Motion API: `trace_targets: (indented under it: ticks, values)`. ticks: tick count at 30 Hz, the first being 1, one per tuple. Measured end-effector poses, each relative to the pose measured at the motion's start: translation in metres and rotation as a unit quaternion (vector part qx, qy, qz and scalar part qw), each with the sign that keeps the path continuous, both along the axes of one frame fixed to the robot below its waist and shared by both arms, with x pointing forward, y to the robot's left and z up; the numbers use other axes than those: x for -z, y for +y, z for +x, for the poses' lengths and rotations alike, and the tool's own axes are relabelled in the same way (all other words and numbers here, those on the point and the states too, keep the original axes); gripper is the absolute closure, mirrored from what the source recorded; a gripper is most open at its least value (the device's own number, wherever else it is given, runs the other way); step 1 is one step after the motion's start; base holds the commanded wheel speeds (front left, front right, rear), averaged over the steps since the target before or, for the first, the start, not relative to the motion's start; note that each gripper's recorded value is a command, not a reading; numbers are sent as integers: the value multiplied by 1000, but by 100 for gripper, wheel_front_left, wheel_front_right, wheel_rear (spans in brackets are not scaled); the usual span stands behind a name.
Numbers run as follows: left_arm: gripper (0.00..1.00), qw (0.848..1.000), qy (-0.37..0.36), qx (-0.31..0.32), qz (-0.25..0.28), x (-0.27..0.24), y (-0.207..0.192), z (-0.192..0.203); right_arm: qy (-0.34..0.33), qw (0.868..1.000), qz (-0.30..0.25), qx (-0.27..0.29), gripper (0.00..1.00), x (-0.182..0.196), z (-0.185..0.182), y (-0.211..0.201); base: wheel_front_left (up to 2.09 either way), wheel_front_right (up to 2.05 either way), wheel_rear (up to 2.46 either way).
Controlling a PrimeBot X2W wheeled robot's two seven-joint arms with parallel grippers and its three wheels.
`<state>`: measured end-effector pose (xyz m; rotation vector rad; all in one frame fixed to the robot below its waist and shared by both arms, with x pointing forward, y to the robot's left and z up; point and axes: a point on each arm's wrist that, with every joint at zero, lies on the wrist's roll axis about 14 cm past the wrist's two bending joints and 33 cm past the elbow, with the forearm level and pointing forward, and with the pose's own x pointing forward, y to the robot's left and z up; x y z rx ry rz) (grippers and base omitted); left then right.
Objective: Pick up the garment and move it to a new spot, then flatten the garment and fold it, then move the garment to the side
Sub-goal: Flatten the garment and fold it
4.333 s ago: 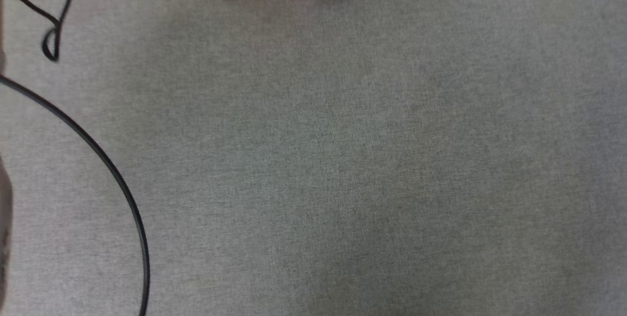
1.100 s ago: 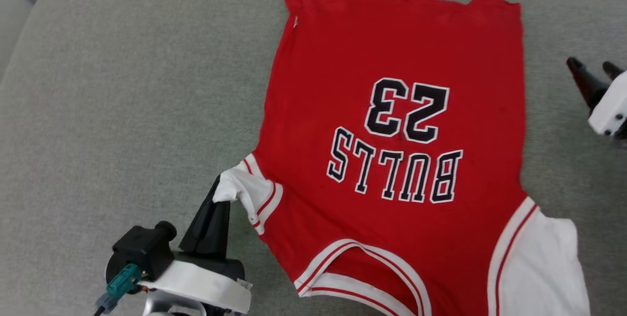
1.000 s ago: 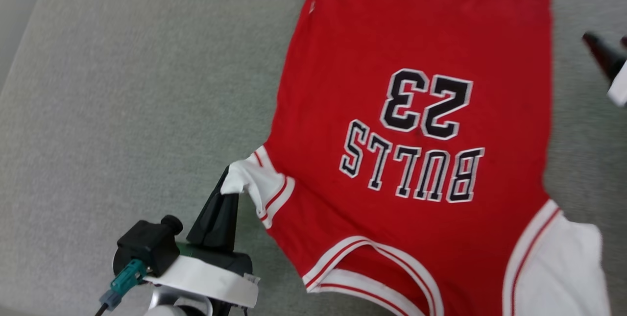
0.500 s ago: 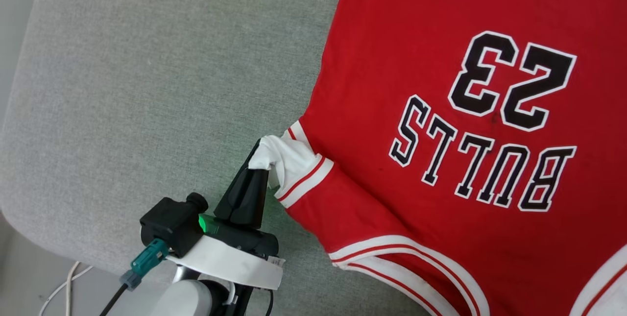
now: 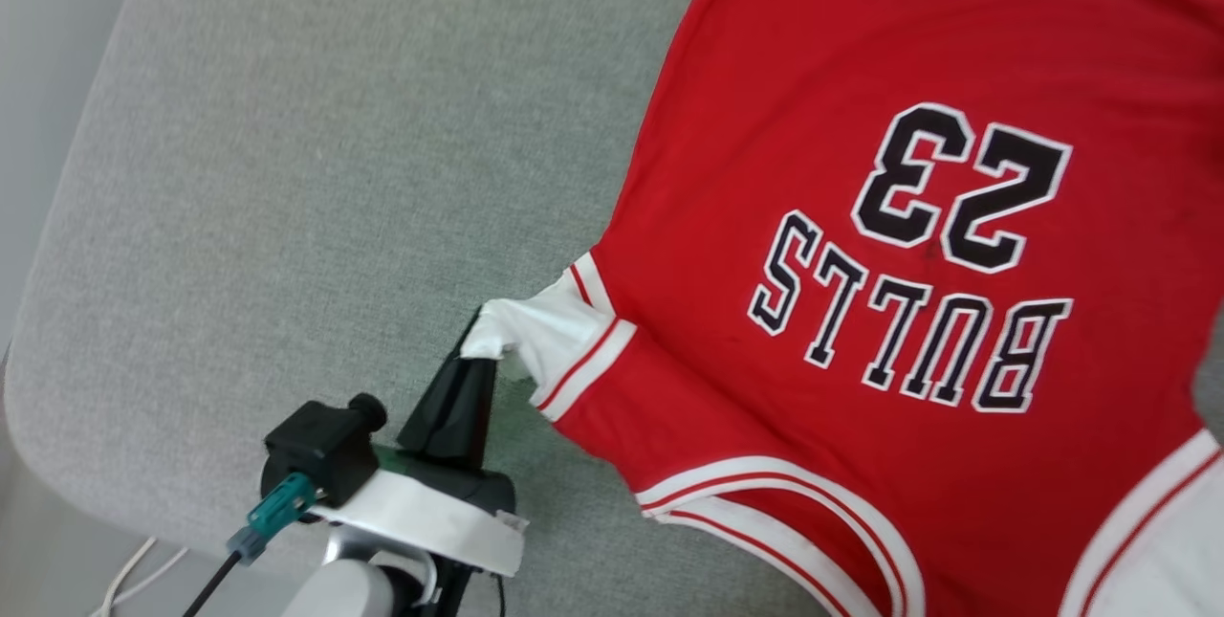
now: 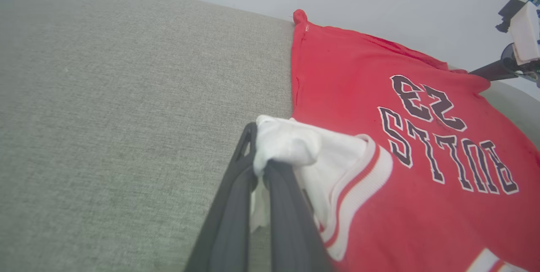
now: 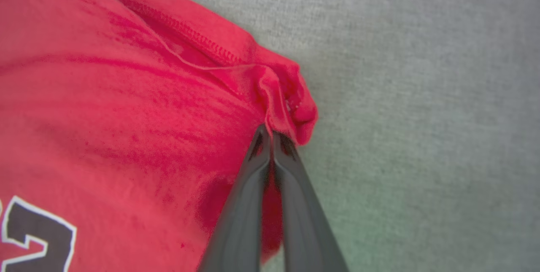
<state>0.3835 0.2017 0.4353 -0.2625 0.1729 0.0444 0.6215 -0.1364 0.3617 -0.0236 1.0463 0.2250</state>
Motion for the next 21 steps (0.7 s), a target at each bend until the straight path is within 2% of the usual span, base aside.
trace_targets:
  ticks: [4, 9, 14, 21]
  values:
    - [100, 1000, -8, -11, 0, -8, 8, -7, -14, 999, -31, -10, 100, -20, -24, -21, 0, 0, 0]
    - [100, 999, -17, -27, 7, -16, 19, -17, -37, 999, -34, -4, 100, -44, -65, -50, 0, 0, 0]
    - [100, 999, -22, -37, 11, -24, 26, -23, -35, 999, -34, 23, 100, -50, -129, -90, 0, 0, 0]
    - [100, 1000, -16, -22, 6, -27, 17, -29, -11, 996, -16, 86, 100, -38, -241, -130, 0, 0, 0]
